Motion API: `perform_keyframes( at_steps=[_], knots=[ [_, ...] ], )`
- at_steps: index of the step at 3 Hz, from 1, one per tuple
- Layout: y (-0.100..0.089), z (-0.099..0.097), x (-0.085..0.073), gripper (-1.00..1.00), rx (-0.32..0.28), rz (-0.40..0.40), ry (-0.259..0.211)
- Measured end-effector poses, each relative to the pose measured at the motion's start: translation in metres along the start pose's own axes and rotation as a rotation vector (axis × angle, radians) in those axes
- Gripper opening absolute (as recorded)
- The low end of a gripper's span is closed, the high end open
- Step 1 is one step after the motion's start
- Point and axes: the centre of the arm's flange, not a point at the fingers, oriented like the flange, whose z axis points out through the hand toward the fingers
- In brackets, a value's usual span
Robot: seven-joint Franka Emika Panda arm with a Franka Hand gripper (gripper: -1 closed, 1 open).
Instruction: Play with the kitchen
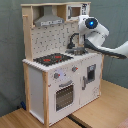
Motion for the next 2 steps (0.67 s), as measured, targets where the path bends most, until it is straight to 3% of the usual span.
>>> perform_keyframes(
  at_steps=[2],
  knots=[
    [0.025,0.055,-0.003,1.00,0.185,0.092,-0.160]
  ],
)
